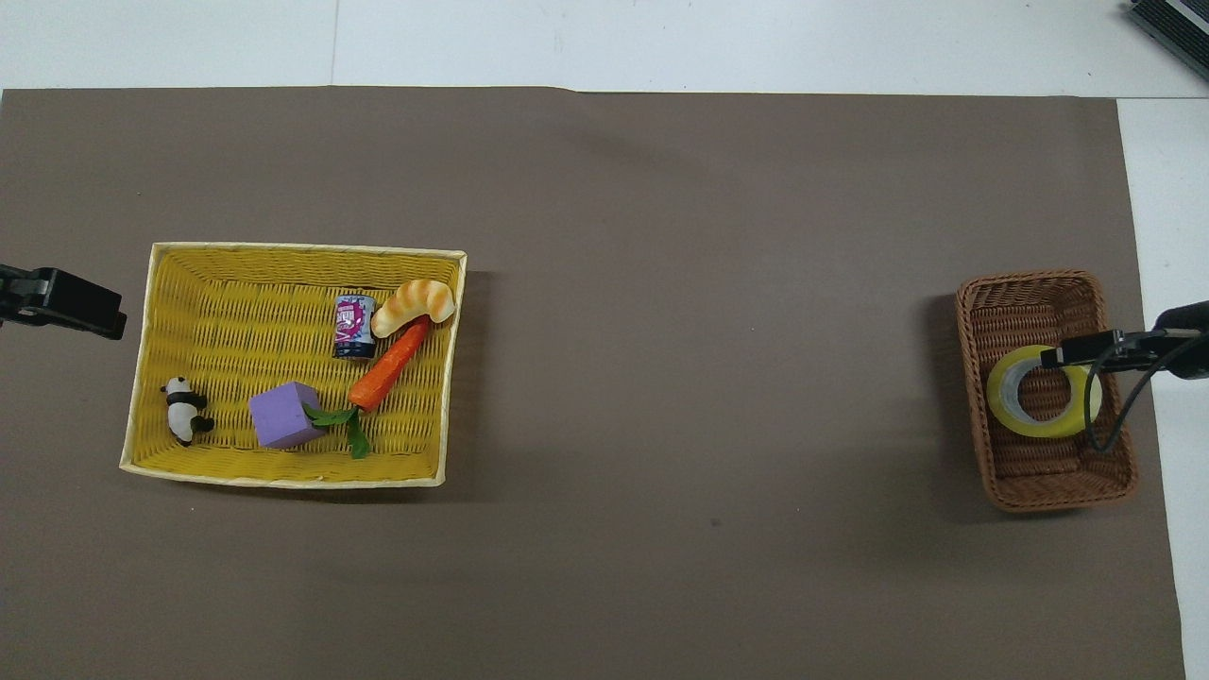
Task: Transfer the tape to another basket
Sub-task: 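Lower the tape into the brown basket with the right gripper, then open the right gripper and lift it away from the tape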
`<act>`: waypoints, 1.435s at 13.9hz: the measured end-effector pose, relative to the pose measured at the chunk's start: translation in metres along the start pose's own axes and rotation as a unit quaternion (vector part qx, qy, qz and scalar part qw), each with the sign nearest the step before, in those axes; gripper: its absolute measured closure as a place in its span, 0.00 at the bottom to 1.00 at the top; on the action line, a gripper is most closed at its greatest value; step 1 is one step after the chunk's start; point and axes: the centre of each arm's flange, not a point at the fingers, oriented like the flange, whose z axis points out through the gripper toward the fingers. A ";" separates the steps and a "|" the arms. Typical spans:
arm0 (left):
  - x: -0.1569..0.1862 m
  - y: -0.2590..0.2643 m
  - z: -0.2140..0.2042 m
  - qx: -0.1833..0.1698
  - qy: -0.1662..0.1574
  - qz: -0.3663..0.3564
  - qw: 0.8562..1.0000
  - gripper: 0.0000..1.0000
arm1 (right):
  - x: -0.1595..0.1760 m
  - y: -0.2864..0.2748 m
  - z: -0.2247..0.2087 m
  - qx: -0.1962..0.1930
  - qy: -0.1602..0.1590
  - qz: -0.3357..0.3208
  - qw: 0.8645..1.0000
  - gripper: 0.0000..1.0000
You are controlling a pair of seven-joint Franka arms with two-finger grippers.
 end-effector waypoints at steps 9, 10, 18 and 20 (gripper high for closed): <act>-0.002 -0.014 -0.001 -0.015 0.002 -0.008 1.000 0.00 | 0.023 -0.119 -0.061 -0.075 0.022 0.020 0.997 0.00; -0.003 -0.013 -0.002 -0.014 0.003 -0.008 1.000 0.00 | 0.020 -0.141 -0.067 -0.091 0.021 0.029 0.995 0.00; -0.010 -0.008 -0.009 -0.014 0.006 -0.004 1.000 0.00 | -0.029 -0.210 -0.195 -0.131 0.040 0.052 0.989 0.00; -0.011 -0.008 -0.009 -0.014 0.005 -0.004 1.000 0.00 | -0.041 -0.216 -0.220 -0.131 0.033 0.055 0.989 0.00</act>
